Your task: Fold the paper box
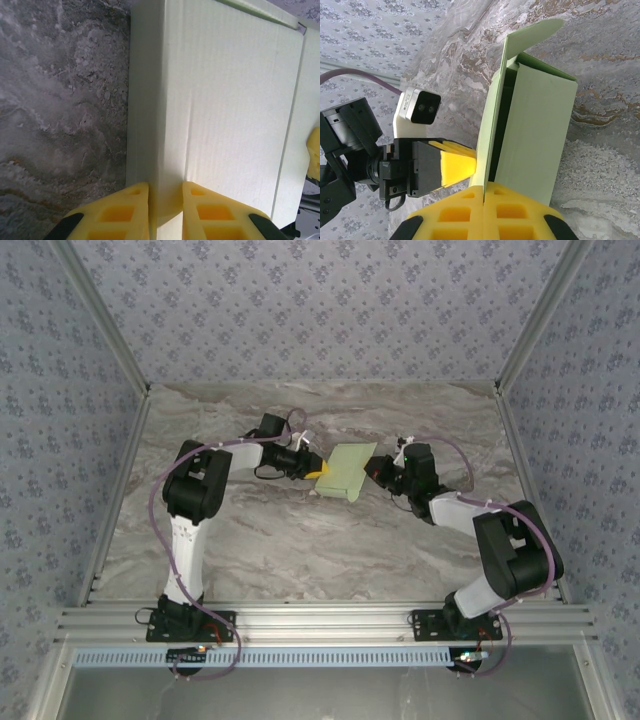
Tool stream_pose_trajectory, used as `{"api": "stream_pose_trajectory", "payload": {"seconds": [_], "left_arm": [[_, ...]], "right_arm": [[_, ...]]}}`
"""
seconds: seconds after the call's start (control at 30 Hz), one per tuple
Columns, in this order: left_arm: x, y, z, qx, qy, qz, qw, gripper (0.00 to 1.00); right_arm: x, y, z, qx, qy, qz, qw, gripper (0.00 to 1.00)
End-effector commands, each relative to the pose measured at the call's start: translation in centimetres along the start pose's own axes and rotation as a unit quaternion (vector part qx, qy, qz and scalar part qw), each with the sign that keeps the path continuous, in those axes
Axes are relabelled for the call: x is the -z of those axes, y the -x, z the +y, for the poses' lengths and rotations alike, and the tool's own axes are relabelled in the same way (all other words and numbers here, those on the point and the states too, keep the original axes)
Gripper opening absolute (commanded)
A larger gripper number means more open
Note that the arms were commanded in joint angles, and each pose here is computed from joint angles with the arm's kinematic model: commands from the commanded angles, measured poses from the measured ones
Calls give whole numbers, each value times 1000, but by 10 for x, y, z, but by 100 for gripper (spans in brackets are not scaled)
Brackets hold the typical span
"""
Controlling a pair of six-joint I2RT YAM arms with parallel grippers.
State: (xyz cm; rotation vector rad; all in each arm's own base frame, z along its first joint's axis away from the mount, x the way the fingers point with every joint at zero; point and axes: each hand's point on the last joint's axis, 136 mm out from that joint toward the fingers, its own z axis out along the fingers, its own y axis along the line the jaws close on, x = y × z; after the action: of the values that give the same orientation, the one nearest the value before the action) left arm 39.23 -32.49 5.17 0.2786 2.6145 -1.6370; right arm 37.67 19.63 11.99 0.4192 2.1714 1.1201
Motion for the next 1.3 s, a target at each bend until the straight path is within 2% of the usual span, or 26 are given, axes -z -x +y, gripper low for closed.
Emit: {"api": "stream_pose_trajectory", "payload": {"seconds": [0.0, 0.63, 1.27], "left_arm": [[-24, -23, 2, 11, 2, 41, 999, 18], [-32, -20, -11, -1, -6, 48, 999, 21], [-30, -12, -11, -8, 6, 48, 999, 29]], "right_arm": [[-4, -12, 18, 8, 17, 20, 1000, 4], [5, -3, 34, 19, 21, 9, 1000, 4], [-3, -2, 19, 13, -18, 8, 1000, 5]]}}
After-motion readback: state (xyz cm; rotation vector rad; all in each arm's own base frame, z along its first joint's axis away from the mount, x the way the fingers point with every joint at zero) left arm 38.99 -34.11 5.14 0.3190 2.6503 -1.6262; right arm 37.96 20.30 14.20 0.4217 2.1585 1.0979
